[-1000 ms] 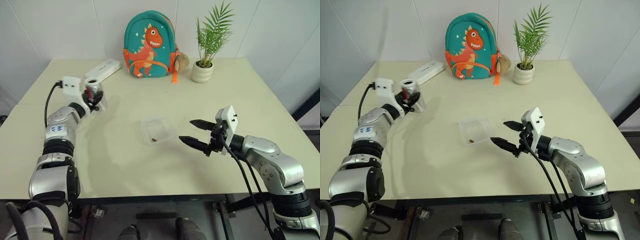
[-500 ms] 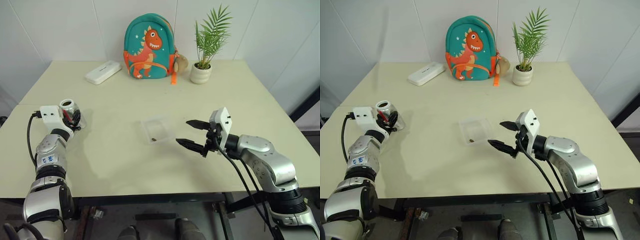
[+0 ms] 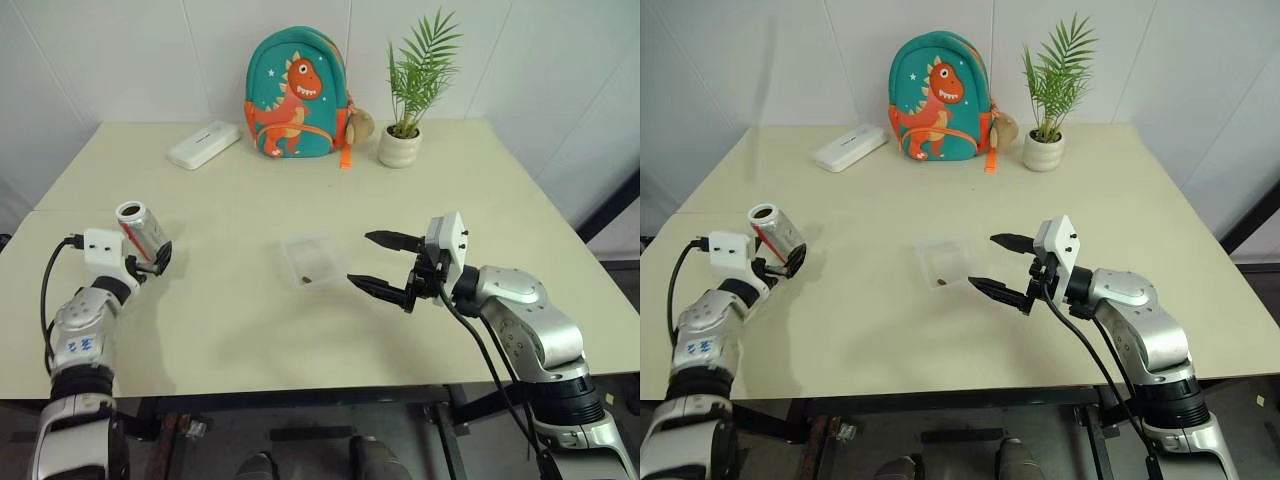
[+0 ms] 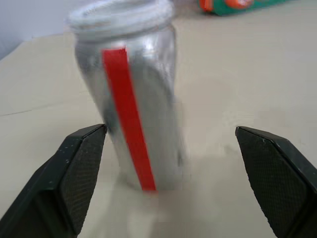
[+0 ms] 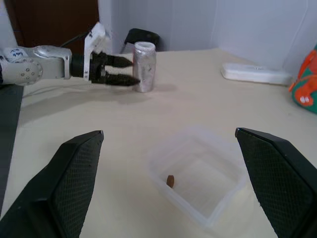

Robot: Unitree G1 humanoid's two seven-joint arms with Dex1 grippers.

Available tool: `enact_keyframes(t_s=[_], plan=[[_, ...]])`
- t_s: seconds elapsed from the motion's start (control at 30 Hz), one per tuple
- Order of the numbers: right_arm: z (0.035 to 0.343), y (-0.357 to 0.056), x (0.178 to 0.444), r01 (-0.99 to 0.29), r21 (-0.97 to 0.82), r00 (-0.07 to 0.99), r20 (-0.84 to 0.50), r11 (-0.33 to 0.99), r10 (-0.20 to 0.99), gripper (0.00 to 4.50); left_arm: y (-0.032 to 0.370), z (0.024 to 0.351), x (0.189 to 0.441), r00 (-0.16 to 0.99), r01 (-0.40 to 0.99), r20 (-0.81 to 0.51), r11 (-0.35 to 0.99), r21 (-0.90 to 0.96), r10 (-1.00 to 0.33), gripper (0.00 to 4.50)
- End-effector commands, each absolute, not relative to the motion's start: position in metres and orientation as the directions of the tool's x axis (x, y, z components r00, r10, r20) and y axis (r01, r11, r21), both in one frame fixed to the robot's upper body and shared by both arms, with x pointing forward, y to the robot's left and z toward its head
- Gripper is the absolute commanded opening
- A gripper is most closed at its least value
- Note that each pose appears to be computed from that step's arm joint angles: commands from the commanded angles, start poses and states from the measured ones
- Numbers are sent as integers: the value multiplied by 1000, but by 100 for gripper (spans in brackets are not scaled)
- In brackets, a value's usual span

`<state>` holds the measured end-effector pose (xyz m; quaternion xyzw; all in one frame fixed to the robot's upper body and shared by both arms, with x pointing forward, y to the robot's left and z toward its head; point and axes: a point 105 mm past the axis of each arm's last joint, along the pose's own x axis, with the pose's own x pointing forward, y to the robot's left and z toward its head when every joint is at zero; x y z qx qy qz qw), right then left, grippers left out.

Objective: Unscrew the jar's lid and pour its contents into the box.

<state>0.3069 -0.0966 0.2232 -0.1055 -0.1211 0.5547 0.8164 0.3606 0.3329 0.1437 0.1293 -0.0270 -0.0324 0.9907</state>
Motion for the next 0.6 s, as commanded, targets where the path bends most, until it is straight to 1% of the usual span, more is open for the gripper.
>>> enact_keyframes(t_s=[0.03,0.1,0.13,0.2,0.33,0.4,0.5,0.6], plan=[[245,-101,298,-857,-394,304,134,333,943,450,341,170,341,994,19,100,953,304,-52,444],[246,-107,300,-854,-401,309,124,332,943,450,344,173,330,995,17,92,948,319,-49,444],[245,-111,300,-851,-406,311,119,332,943,450,343,176,325,994,44,82,937,347,-77,444],[245,-120,302,-846,-416,314,118,334,942,450,338,179,316,988,115,46,907,405,-145,444],[238,-138,303,-847,-421,333,55,324,941,450,323,180,303,955,274,-33,837,474,-294,444],[237,-148,302,-843,-430,347,26,323,938,450,304,181,296,900,404,-83,750,524,-427,444],[237,-166,301,-831,-451,375,-23,325,927,450,281,190,286,799,550,-148,610,571,-583,444],[235,-186,305,-815,-458,427,-59,356,902,450,268,197,285,729,613,-196,500,611,-655,444]])
